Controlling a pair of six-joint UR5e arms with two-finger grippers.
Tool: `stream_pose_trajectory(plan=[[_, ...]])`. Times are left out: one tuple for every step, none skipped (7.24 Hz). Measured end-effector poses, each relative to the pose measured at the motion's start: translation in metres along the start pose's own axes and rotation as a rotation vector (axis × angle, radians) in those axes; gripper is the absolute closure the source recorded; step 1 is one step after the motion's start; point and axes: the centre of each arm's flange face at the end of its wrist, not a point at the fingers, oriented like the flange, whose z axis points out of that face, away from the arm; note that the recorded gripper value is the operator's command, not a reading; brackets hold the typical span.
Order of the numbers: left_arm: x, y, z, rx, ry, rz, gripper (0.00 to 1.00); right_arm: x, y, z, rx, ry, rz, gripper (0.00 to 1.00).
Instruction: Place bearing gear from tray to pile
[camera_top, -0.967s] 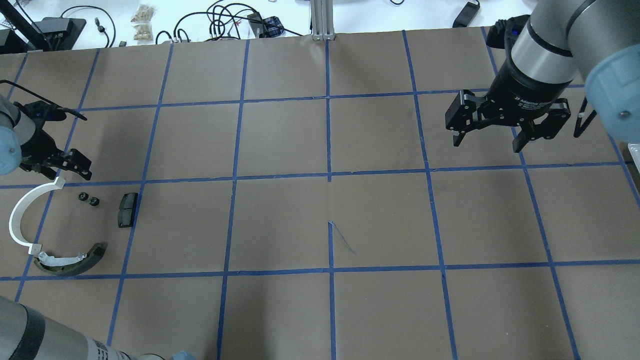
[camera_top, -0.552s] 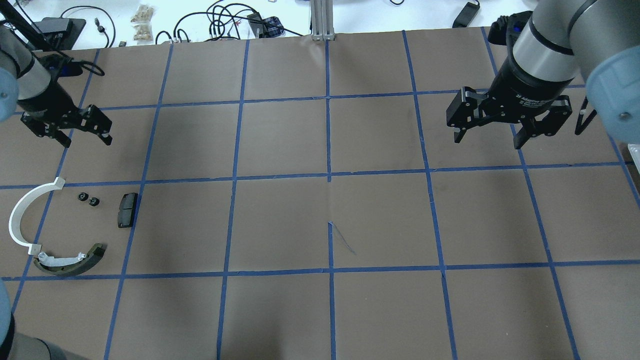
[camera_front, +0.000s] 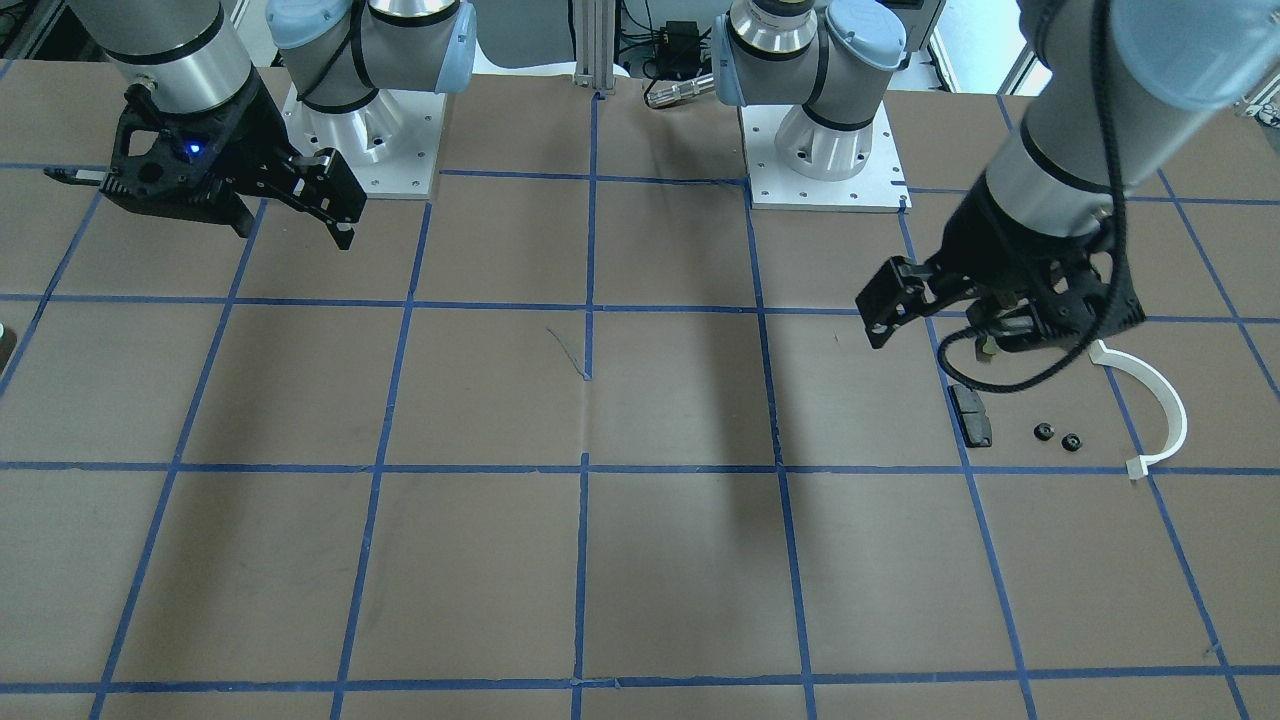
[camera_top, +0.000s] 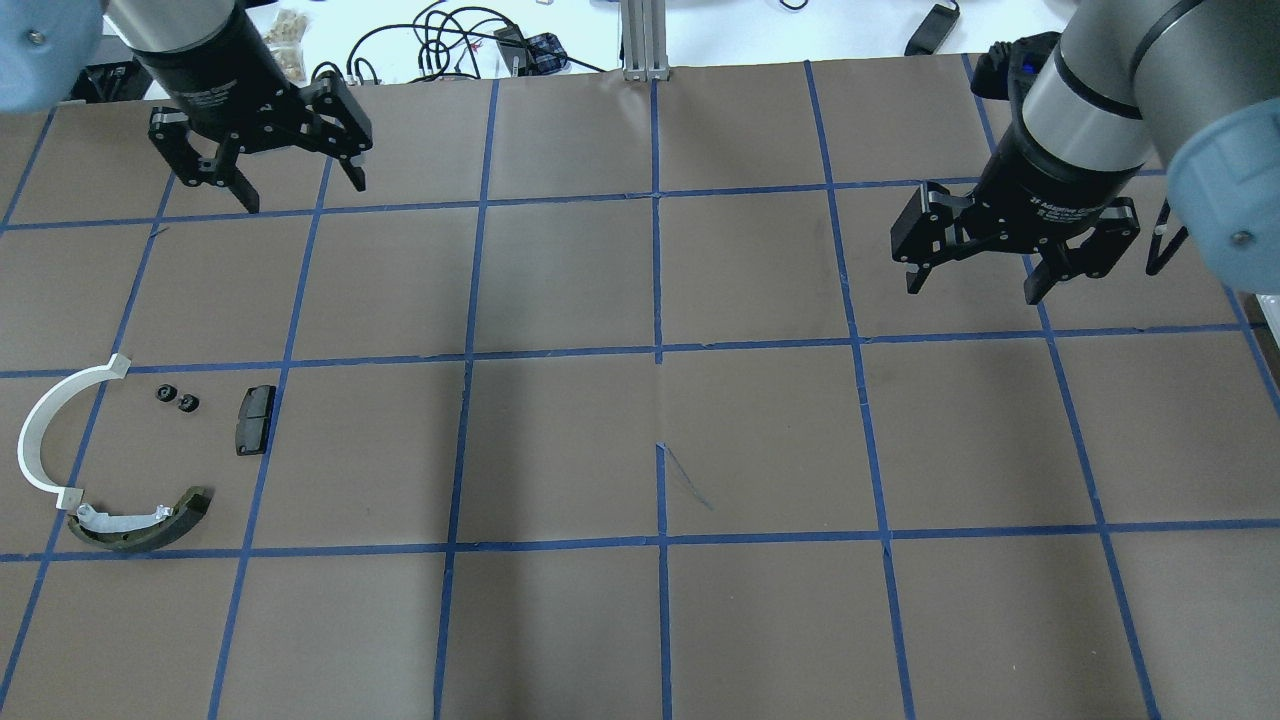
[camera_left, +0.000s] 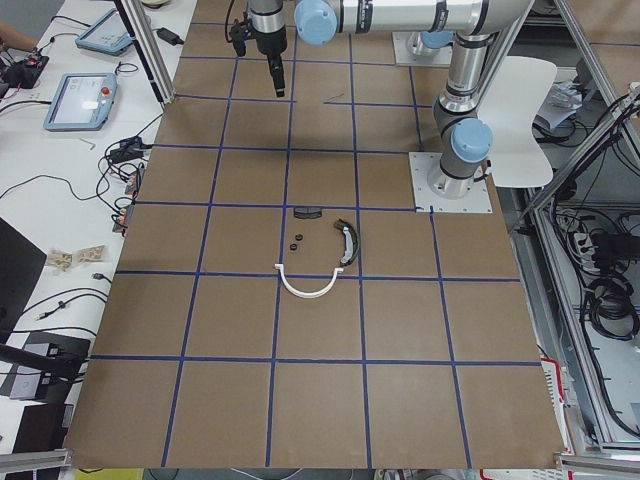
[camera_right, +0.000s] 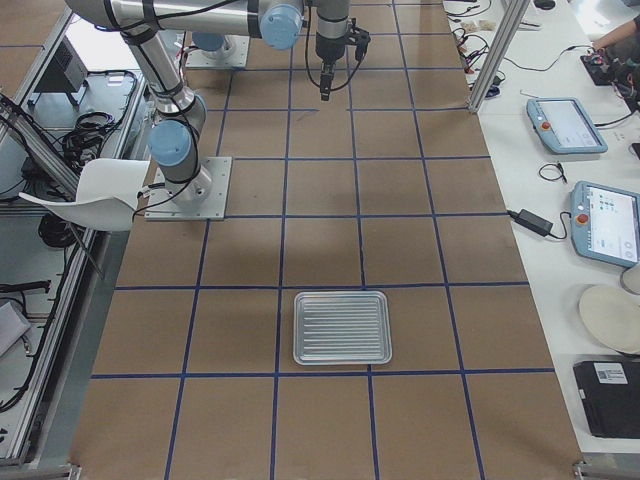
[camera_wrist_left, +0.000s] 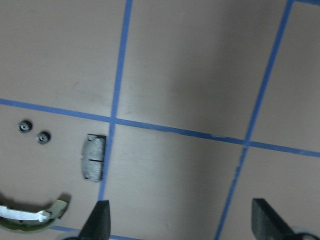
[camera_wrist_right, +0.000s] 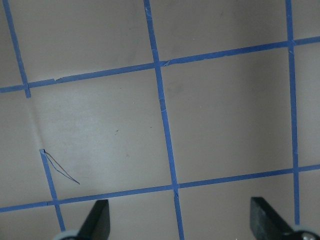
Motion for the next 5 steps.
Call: stream_pose_trajectory(plan=[[0.02, 0.022, -0.004, 0.009, -0.002, 0.027, 0.0, 0.0, 0.0, 0.0, 0.001, 0.001, -0.001, 0.0], [0.029, 0.037, 0.0, 0.025, 0.002, 0.041, 0.0, 0.0, 0.001, -0.001, 0.002, 0.0, -0.001, 0.0], [0.033, 0.047, 0.009, 0.053, 0.01, 0.049, 0.0, 0.0, 0.002, -0.002, 0.003, -0.002, 0.0, 0.0], [0.033, 0.055, 0.016, 0.086, 0.015, 0.058, 0.0, 0.0, 0.003, -0.002, 0.003, -0.002, -0.001, 0.0], [0.032, 0.059, 0.019, 0.12, 0.02, 0.065, 0.0, 0.0, 0.003, -0.003, 0.004, -0.002, -0.002, 0.0]])
